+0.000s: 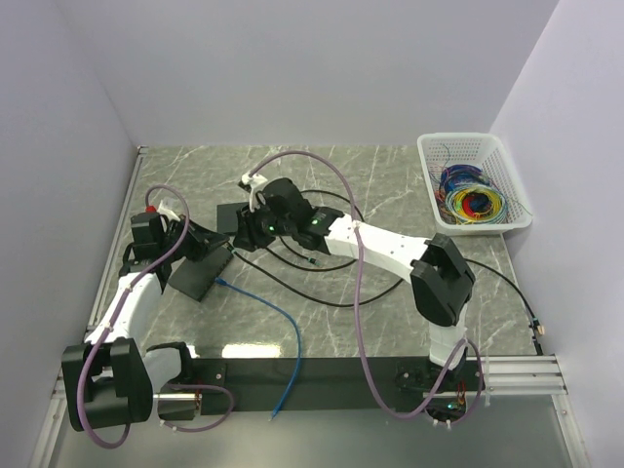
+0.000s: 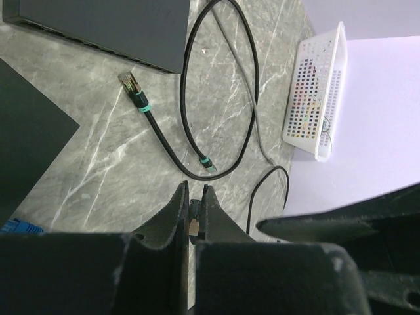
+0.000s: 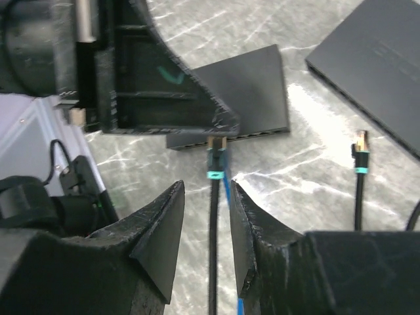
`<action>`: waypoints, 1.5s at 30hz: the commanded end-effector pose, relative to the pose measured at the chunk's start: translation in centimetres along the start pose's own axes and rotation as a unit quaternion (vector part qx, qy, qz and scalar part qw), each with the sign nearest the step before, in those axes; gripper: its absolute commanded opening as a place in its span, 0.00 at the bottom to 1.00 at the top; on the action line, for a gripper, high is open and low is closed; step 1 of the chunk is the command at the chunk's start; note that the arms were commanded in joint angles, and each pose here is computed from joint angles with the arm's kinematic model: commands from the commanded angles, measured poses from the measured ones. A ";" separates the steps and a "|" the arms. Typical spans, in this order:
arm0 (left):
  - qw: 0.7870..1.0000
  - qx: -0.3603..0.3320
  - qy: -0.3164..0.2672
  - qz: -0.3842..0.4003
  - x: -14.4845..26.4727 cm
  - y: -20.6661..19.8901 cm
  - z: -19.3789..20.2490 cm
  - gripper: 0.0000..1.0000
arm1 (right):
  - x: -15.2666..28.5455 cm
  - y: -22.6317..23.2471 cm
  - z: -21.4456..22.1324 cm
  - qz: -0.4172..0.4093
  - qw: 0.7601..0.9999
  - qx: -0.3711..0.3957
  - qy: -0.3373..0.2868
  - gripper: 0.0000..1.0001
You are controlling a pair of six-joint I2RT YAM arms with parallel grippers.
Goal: Insert the plug into the switch port
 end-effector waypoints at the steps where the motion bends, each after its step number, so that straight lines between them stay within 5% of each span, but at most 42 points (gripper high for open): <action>1: 1.000 -0.023 -0.008 0.005 0.0 -0.2 -0.4 0.01 | -0.3 0.2 -1.5 0.016 1.000 0.019 -0.016 0.41; 45: 1.000 -0.017 -0.010 0.021 -0.1 -0.5 -0.5 0.01 | -4.1 -0.1 1.0 0.019 0.999 0.015 0.027 0.33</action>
Point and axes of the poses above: each gripper's point midway between its finger pads, its own x axis back along the fingers, its own y axis along the line the jaws close on, z = x × y, the point moved 8 cm from there along x, back along the fingers, and after that the axes turned 13 degrees about -x, right-handed, at the moved point
